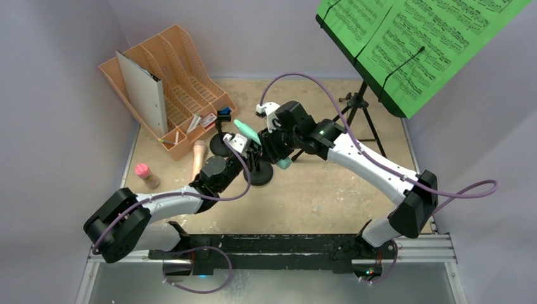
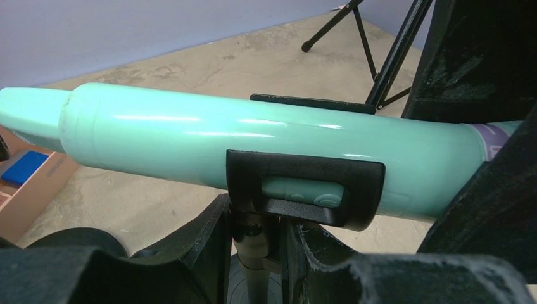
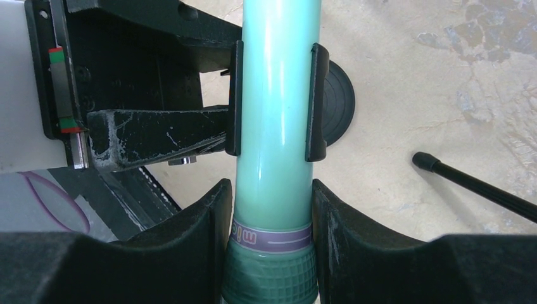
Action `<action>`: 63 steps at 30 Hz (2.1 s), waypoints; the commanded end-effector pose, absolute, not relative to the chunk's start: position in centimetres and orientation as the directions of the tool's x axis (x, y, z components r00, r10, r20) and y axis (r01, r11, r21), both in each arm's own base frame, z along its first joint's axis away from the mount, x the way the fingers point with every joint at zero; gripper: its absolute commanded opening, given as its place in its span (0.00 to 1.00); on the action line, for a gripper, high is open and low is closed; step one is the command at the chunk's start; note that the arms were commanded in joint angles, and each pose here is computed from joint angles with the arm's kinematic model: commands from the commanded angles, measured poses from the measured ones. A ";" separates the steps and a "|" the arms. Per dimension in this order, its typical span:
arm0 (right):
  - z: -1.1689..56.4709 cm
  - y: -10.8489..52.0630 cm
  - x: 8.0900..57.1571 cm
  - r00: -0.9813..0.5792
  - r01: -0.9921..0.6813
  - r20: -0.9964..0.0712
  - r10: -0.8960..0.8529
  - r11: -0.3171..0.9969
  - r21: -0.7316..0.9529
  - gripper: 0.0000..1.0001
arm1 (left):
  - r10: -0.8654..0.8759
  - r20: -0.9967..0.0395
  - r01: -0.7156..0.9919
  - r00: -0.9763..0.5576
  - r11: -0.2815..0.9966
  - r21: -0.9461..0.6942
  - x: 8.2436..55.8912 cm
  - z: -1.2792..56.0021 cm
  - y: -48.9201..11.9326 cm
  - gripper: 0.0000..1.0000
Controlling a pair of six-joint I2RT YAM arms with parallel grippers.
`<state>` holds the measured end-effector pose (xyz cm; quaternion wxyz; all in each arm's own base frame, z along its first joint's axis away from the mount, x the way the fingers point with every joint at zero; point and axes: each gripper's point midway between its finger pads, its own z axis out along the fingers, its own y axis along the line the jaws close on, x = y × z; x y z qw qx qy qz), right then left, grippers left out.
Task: Pack up the instrument practice props
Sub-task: Pick up the microphone from the microphone stand.
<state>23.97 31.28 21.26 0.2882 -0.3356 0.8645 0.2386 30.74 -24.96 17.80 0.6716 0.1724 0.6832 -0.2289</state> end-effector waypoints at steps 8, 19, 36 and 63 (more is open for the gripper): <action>18.9 26.6 16.8 -0.691 -0.715 -0.435 -0.577 0.633 0.296 0.00 | -0.142 -0.987 0.127 -0.079 0.980 -0.151 34.6 16.2 -15.6 0.00; 18.7 26.3 15.9 -0.678 -0.731 -0.441 -0.588 0.603 0.319 0.00 | -0.171 -0.982 0.088 -0.086 0.980 -0.178 34.9 15.9 -14.4 0.00; 18.8 25.5 14.8 -0.678 -0.732 -0.446 -0.584 0.595 0.332 0.00 | -0.189 -0.978 0.087 -0.090 0.977 -0.197 35.0 15.7 -14.2 0.00; 19.7 24.0 13.4 -0.712 -0.693 -0.469 -0.523 0.629 0.352 0.00 | -0.169 -0.983 0.250 -0.067 0.951 -0.180 34.6 16.6 -16.8 0.00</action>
